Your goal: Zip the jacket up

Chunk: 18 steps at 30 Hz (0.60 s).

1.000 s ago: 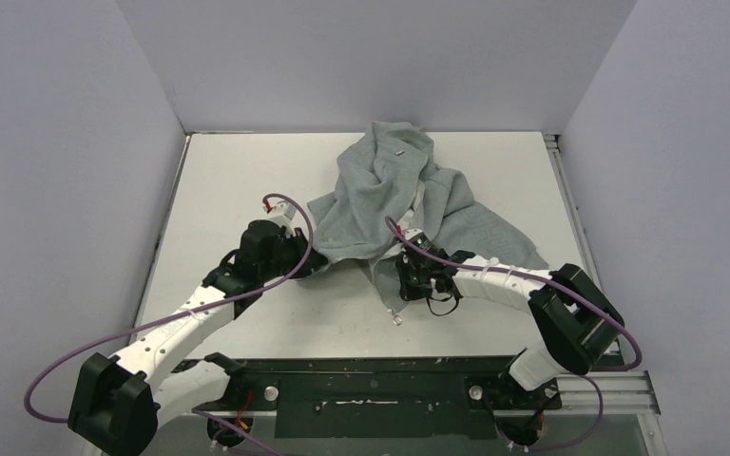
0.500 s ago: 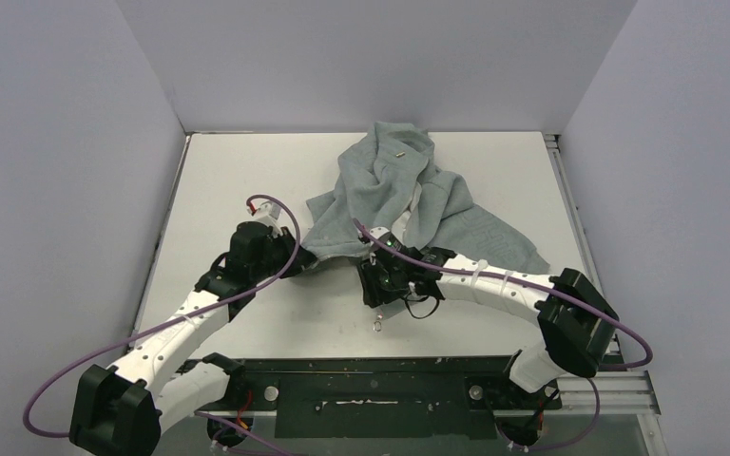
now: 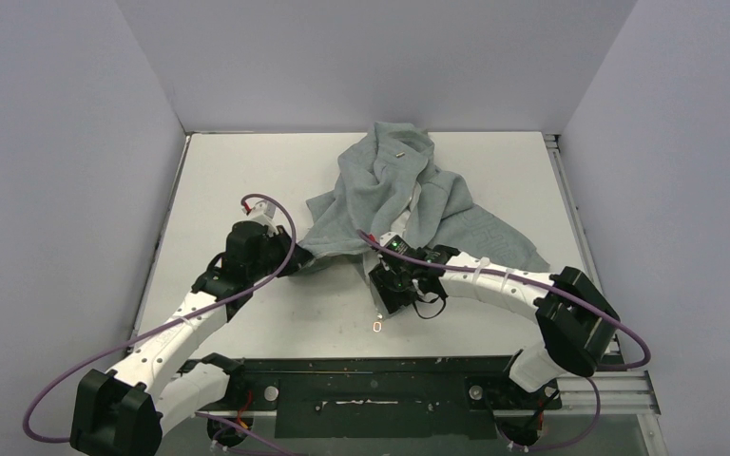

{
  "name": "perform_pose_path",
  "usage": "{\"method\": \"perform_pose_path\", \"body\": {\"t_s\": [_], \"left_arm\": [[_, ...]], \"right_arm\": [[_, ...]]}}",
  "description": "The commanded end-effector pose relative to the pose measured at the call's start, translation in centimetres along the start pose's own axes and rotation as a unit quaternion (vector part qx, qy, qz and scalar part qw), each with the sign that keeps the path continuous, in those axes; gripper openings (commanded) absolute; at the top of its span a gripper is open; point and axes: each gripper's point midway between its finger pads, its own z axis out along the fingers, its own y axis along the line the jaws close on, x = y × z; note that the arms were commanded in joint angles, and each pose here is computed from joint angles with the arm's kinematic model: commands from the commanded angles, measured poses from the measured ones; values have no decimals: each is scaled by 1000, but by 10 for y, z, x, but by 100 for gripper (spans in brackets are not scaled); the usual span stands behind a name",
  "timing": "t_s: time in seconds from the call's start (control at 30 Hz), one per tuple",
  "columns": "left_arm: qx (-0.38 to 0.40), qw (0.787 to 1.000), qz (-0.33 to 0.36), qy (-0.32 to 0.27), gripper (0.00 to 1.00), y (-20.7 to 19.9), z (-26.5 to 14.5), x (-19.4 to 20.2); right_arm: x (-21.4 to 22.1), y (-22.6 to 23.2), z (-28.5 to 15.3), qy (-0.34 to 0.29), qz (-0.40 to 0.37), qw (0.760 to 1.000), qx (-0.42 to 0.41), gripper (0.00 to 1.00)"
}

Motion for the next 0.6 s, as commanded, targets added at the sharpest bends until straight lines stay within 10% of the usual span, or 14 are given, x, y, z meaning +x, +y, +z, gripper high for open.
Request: {"method": "perform_pose_path", "body": {"t_s": [0.0,0.57], "left_arm": [[6,1000,-5,-17,0,-4,-3,-10],[9,1000,-6,-16,0,-4,-2,-11]], "right_arm": [[-18,3,3,-30,-2,1000,-10,61],[-12,8,22,-9,-1,1000,-1,61]]}}
